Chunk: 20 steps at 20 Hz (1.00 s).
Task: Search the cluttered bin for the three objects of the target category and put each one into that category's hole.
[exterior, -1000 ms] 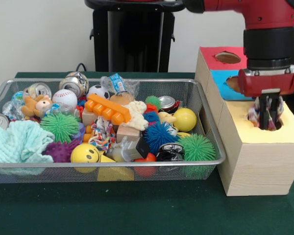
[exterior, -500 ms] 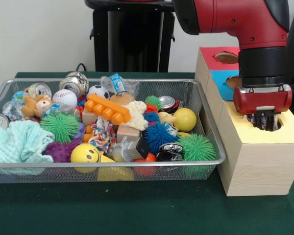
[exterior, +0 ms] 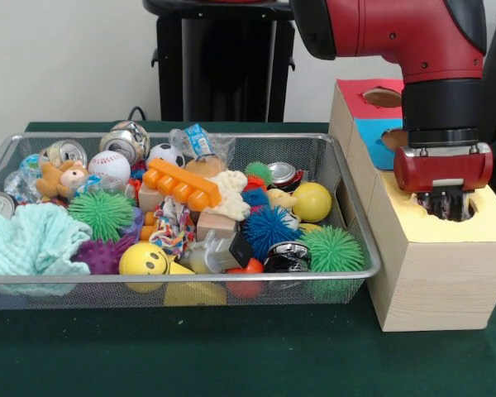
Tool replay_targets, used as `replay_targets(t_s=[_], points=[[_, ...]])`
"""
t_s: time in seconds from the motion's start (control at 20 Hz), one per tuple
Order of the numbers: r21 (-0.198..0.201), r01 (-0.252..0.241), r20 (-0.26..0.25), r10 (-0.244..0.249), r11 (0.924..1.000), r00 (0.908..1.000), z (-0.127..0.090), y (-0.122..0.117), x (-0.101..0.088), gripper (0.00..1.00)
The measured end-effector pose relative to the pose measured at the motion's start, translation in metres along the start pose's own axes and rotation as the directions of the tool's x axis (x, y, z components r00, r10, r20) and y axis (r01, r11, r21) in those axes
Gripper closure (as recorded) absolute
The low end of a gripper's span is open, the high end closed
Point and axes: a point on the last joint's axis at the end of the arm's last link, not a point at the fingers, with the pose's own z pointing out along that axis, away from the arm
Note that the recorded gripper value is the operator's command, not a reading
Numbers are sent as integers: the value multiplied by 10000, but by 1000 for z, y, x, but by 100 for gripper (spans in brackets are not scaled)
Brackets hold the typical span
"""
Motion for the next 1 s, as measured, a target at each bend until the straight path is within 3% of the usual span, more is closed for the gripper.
replay_targets(t_s=[0.15, 0.2, 0.75, 1.0], points=[[-19, -37, 44, 37, 10000, 10000, 0, 0, -1, 100], [-28, -59, 92, 59, 10000, 9999, 1, -1, -1, 0], [39, -183, 860, 179, 9998, 9961, 1, -3, 0, 0], [-1, -254, 928, 253, 9997, 9954, 1, -3, 0, 0]])
